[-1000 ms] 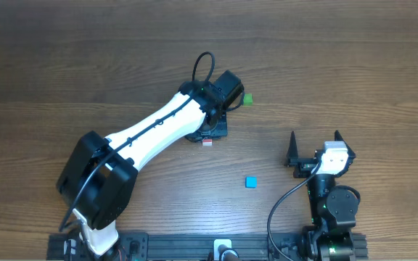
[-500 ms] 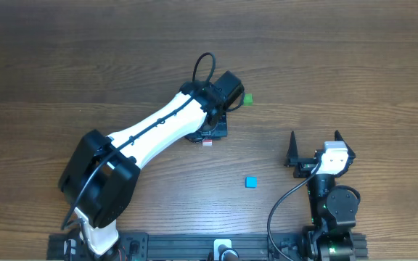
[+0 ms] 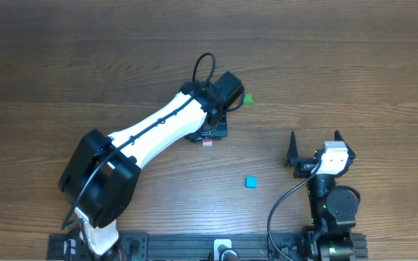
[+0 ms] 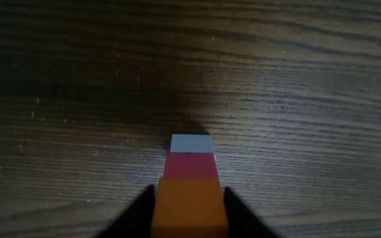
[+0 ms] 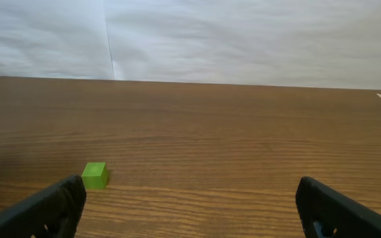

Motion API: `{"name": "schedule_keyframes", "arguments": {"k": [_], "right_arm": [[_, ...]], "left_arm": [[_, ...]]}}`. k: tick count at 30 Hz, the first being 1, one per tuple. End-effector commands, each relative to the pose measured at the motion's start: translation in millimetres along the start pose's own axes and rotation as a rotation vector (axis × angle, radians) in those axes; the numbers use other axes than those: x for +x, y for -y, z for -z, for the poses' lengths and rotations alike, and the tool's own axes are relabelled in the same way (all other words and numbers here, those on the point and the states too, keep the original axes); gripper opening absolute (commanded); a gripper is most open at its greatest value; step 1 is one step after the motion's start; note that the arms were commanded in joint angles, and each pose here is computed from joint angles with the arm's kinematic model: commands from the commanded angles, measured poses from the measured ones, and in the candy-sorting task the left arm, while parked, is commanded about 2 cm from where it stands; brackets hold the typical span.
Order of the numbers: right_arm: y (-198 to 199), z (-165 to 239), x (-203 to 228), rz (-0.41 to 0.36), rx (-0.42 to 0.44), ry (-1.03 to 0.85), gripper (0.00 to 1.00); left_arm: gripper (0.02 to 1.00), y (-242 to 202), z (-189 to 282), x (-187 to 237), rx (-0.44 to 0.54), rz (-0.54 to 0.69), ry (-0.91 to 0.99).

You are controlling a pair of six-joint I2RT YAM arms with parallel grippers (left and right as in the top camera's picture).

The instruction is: Stack Cubes

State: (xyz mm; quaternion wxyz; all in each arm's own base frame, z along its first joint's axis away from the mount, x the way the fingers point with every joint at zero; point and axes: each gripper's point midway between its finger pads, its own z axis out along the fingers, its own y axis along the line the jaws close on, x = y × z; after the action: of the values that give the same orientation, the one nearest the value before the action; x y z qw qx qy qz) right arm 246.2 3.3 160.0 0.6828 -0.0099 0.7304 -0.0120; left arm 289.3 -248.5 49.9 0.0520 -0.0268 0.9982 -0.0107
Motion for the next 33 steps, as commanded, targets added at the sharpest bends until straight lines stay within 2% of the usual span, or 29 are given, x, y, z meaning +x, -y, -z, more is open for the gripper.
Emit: {"name": "schedule_keyframes", "arguments": {"k": [1, 7, 8, 11, 15, 16, 17, 19, 25, 29, 33], "right_arm": [[-0.4, -0.2, 2.6, -0.004, -0.004, -0.004, 0.993], [-0.5, -0.2, 2.6, -0.004, -0.004, -0.004, 0.993], [-0.4, -0.2, 2.6, -0.004, -0.004, -0.004, 0.993], [-0.4, -0.2, 2.6, -0.004, -0.004, -0.004, 0.993], [-0.5, -0.2, 2.6, -0.004, -0.004, -0.004, 0.993], [-0.4, -0.2, 2.6, -0.004, -0.004, -0.004, 0.993], [-0.4, -0.2, 2.6, -0.004, -0.004, -0.004, 0.993], [-0.5, -0.2, 2.6, -0.004, -0.004, -0.004, 0.993], [-0.5, -0.2, 2.6, -0.004, -0.004, -0.004, 0.993], [-0.4, -0.2, 2.6, -0.004, -0.004, -0.004, 0.993], [-0.4, -0.2, 2.6, -0.004, -0.004, -0.004, 0.993]], "left_arm": [[0.546, 6.1, -1.6, -2.4, 0.007, 0.006, 0.001], [0.886, 6.1, -1.4, -2.5, 0.007, 0.006, 0.002], [0.908, 6.3, 0.3, -3.0, 0.01, 0.007, 0.006], [0.939, 6.5, 19.7, -14.9, 0.042, 0.02, 0.071], [0.958, -1.8, 73.1, -41.8, 0.106, 0.063, 0.242], [0.967, -7.3, 91.6, -51.3, 0.123, 0.084, 0.305], [0.972, -21.7, 133.6, -71.6, 0.167, 0.113, 0.441], [0.967, -35.7, 177.5, -87.4, 0.221, 0.096, 0.572], [0.945, -85.9, 294.4, -105.0, 0.3, 0.037, 1.008], [0.934, -128.9, 325.1, -102.9, 0.33, 0.026, 1.253], [0.939, -164.2, 323.5, -80.8, 0.323, -0.025, 1.444]]}}
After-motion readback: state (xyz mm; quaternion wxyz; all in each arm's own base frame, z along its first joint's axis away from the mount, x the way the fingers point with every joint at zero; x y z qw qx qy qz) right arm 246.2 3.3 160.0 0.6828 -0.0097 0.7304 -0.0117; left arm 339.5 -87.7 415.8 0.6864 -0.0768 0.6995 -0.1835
